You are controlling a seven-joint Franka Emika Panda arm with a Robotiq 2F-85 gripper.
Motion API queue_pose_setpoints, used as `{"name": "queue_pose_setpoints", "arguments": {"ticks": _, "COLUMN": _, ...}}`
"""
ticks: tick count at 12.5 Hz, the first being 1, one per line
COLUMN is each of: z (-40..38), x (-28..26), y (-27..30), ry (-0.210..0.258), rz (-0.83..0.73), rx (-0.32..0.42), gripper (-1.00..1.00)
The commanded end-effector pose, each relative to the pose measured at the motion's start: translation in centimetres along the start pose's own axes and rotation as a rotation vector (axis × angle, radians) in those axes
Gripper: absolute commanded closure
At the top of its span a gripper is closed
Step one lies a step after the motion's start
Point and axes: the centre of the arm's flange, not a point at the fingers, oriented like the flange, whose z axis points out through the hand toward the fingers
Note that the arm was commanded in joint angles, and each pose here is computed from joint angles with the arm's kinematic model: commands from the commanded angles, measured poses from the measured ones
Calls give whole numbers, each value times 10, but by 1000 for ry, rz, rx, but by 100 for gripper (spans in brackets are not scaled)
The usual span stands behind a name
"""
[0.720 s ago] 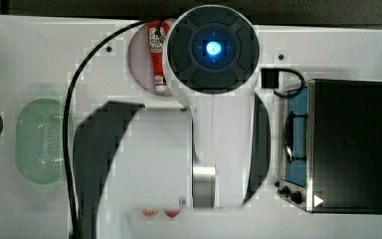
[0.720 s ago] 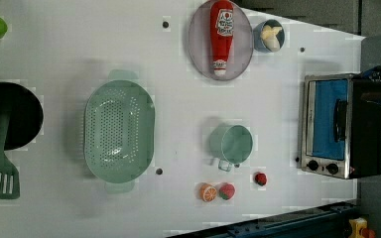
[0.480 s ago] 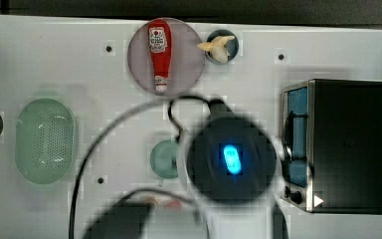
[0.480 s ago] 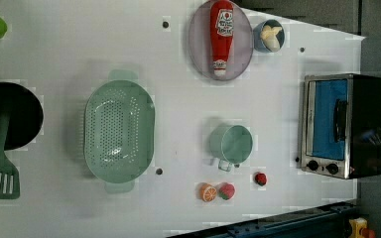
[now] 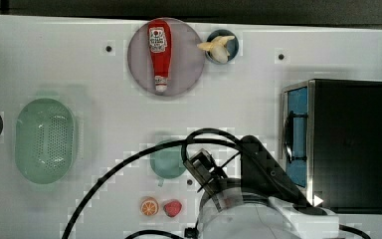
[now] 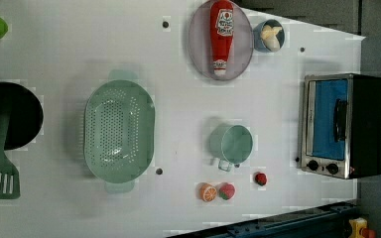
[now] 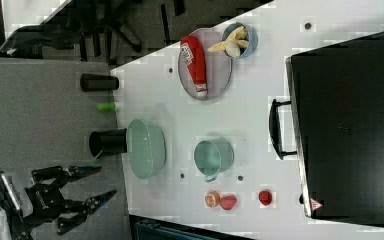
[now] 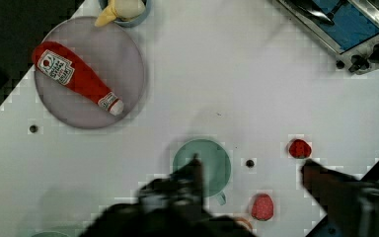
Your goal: Flap open oven.
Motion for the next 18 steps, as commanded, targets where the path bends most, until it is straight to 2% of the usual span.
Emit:
{"name": "queue_pose_setpoints", "arguments": {"ticks": 1, "z": 49, "x": 12, "y": -5, "ry": -82, "rz": 68, "rx": -79, "gripper": 9}}
{"name": "queue_pose_setpoints", "arguments": {"ticks": 3, "z": 61, "x": 22, "y": -2, "ry": -104, "rz": 84, "rx": -96, "gripper": 56}}
{"name": "queue_pose_setpoints", "arguments": {"ticks": 4, "z": 71, "x": 28, "y": 1, "ry": -121, "rz": 94, "rx": -109, "gripper": 65}}
{"name": "queue_pose_setpoints", "arguments": {"ticks": 7, "z": 103, "x": 49, "y": 11, "ry": -173, "rz": 42, "rx": -132, "gripper": 65}}
{"name": "queue_pose_setpoints", "arguments": {"ticks": 11, "z": 146, "x": 86, "y": 31, "ry": -210, "rz": -151, "rx": -130, "gripper": 65}}
{"name": "queue_pose_setpoints", "arguments": {"ticks": 15, "z": 186, "x": 130, "y": 54, "ry": -133, "rz": -496, "rx": -185, "gripper": 65}}
{"name": "queue_pose_setpoints", "arguments": {"ticks": 18, "z": 211, "x": 158, "y": 71, "ry": -65, "rz": -689, "rx": -163, "gripper": 65}}
